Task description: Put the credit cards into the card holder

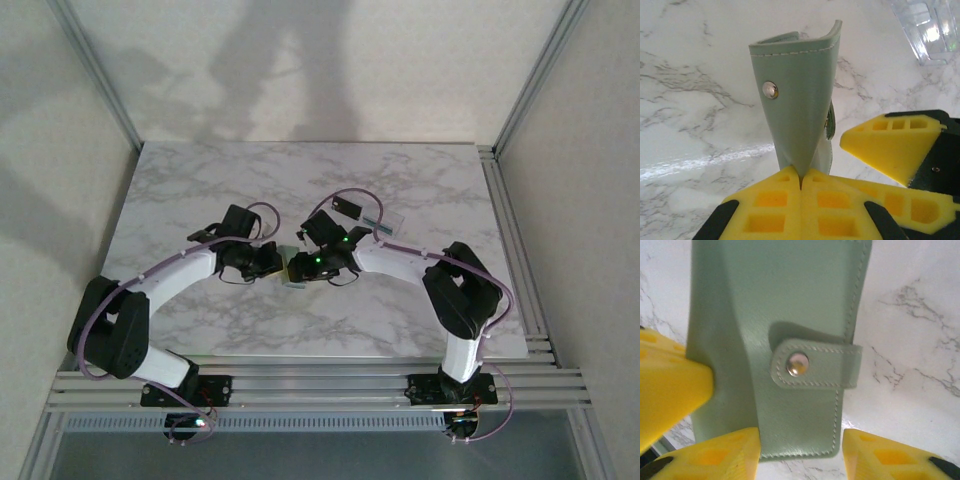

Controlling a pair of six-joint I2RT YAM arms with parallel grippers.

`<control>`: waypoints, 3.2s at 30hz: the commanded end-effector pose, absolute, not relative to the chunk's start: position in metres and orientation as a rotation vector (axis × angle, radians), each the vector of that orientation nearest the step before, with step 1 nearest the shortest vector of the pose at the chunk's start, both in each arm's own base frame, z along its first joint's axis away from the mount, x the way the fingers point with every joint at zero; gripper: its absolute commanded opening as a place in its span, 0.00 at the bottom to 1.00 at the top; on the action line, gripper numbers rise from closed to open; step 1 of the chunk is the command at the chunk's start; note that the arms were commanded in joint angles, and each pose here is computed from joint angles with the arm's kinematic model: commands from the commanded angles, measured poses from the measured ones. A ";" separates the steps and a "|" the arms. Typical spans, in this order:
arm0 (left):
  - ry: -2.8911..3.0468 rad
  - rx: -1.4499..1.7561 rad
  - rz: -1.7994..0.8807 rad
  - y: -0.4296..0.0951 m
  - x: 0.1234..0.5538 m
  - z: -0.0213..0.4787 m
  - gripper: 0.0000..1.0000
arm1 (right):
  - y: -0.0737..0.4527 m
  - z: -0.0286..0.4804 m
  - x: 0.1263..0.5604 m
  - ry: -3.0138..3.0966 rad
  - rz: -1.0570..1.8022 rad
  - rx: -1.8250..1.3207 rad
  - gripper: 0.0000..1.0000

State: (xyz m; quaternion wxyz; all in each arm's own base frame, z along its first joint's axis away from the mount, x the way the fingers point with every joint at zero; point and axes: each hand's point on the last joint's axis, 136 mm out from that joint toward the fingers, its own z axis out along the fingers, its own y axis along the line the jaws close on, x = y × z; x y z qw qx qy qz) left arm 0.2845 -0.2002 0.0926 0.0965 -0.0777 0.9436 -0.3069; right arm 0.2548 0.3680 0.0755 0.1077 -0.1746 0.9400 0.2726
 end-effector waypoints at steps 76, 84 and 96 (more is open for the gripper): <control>2.898 -0.249 -1.061 -0.206 0.268 0.045 0.16 | 0.306 0.077 0.244 2.667 0.765 -0.109 0.00; 2.870 -0.205 -1.120 -0.213 0.270 0.054 0.51 | 0.331 0.128 0.240 2.517 1.028 -0.202 0.00; 2.840 -0.179 -1.159 -0.212 0.281 0.058 0.66 | 0.342 0.158 0.243 2.471 1.084 -0.247 0.00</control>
